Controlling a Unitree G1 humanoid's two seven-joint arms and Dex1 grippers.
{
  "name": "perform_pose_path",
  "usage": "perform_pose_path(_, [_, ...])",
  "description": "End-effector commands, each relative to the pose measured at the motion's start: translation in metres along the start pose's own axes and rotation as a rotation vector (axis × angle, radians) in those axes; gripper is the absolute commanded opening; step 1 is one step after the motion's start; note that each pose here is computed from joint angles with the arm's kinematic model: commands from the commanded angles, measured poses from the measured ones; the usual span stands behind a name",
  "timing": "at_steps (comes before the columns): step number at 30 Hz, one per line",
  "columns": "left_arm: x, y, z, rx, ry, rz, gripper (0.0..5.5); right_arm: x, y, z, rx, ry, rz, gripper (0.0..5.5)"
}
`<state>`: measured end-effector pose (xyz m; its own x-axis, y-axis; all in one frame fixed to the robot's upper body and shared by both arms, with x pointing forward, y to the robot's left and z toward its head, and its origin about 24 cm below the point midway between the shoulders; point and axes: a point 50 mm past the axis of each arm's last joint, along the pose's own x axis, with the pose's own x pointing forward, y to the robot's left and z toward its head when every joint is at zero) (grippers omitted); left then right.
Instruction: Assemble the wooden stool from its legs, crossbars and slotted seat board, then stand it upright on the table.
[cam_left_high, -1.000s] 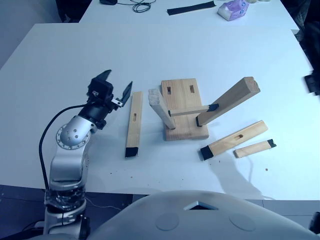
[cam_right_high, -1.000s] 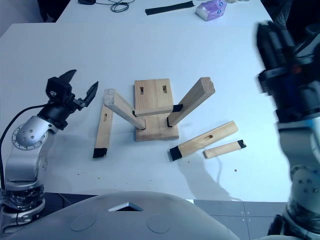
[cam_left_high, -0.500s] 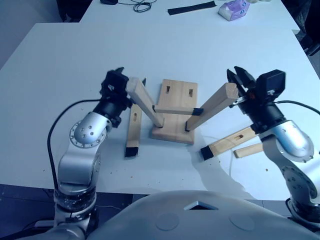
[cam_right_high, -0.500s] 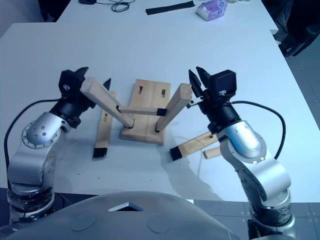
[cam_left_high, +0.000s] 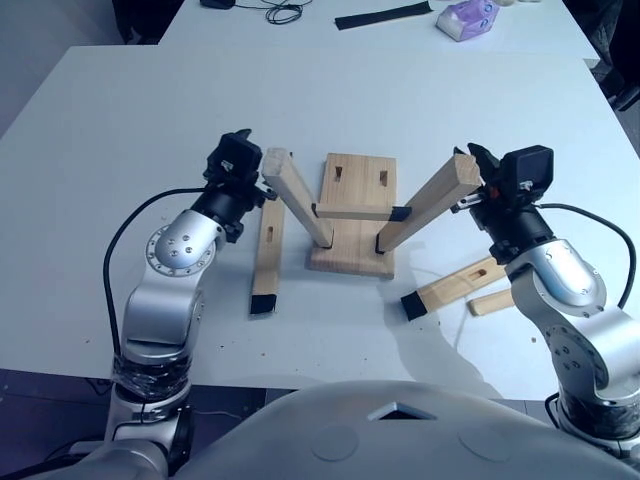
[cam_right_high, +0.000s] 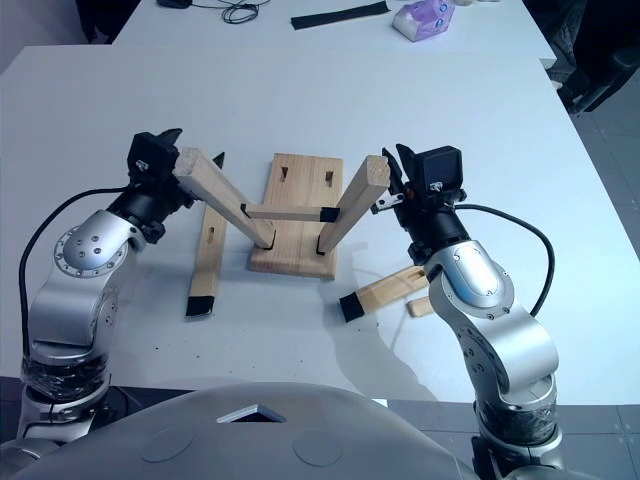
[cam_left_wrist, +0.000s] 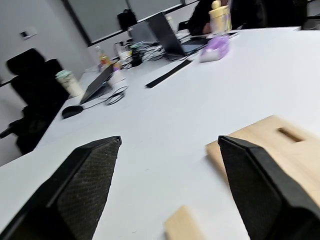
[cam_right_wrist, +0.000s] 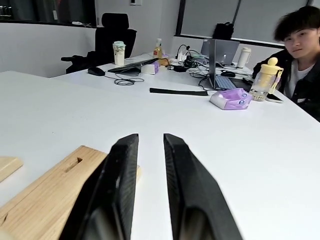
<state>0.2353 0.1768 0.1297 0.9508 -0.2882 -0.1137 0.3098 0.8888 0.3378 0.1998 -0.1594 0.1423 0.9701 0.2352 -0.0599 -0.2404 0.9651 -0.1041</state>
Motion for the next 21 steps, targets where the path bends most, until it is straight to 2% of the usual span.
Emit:
perform_pose_path(1, [-0.01,0.018,-0.015,0.033,0.05,0.101,3.6,-0.008,-0.03,-0.008,-0.105,0.064,-0.146,0.9])
perform_pose_path(4, [-0.023,0.025,-0.02,0.042,0.075,0.15,3.6,-0.019,-0.05,-0.011,-0.23,0.098,-0.272,0.9])
perform_pose_path(7, [-0.026,0.026,-0.02,0.049,0.076,0.17,3.6,-0.025,-0.053,-0.012,-0.287,0.1,-0.34,0.9])
perform_pose_path(13, [-0.017,0.012,0.005,0.05,-0.038,0.104,3.6,-0.002,0.001,0.001,-0.179,-0.013,-0.211,0.9])
perform_pose_path(16, [-0.015,-0.008,0.02,0.024,-0.108,0.003,3.6,0.006,0.03,0.01,-0.11,-0.053,-0.114,0.9])
perform_pose_path(21, [-0.016,-0.027,0.031,0.005,-0.164,-0.088,3.6,0.009,0.031,0.01,-0.101,-0.041,-0.111,0.9])
